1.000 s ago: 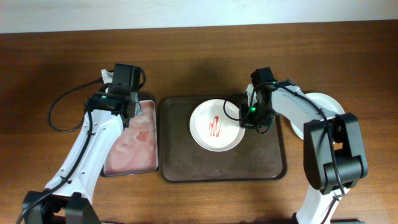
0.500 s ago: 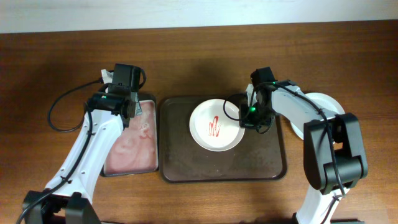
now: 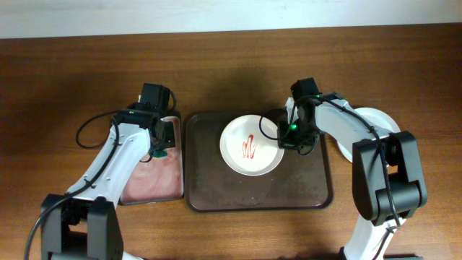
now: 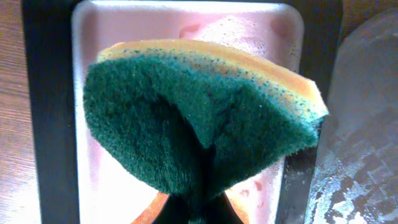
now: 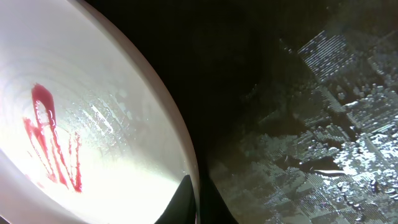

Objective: Clean dirty plates on tray and stack at the side
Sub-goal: 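Scrub the pink plate with the sponge while the right gripper holds it, then return the sponge to the left soapy tray with the left gripper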

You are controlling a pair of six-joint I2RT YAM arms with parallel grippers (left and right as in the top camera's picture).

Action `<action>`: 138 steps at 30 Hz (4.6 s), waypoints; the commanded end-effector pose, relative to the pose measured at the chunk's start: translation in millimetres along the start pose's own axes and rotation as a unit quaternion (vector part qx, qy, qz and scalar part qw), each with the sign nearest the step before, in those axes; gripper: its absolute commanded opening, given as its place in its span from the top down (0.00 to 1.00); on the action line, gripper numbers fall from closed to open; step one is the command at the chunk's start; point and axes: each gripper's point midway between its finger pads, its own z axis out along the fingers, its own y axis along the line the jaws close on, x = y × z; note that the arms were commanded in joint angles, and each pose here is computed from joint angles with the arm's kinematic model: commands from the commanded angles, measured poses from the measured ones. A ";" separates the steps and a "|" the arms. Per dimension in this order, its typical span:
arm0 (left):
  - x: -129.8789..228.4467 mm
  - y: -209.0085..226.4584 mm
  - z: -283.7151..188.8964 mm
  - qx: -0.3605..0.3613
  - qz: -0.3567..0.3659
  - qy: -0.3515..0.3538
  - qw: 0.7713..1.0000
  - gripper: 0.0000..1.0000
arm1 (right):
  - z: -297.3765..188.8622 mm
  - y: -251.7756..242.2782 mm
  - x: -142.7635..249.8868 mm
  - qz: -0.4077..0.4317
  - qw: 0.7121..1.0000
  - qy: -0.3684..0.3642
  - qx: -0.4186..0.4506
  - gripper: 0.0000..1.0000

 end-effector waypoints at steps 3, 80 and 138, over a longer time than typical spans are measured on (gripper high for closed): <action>-0.3 -18.1 -3.8 0.055 0.006 0.004 0.998 1.00 | 6.4 -5.4 6.5 0.003 1.000 0.013 0.013 0.96; 63.3 -204.6 -21.5 0.227 -0.016 0.107 0.968 1.00 | 17.1 42.6 33.0 0.021 0.998 0.054 -0.024 0.96; 13.1 -14.8 19.9 0.073 -0.018 0.088 0.993 1.00 | -87.0 20.3 -6.2 -0.060 0.985 -0.088 0.137 0.96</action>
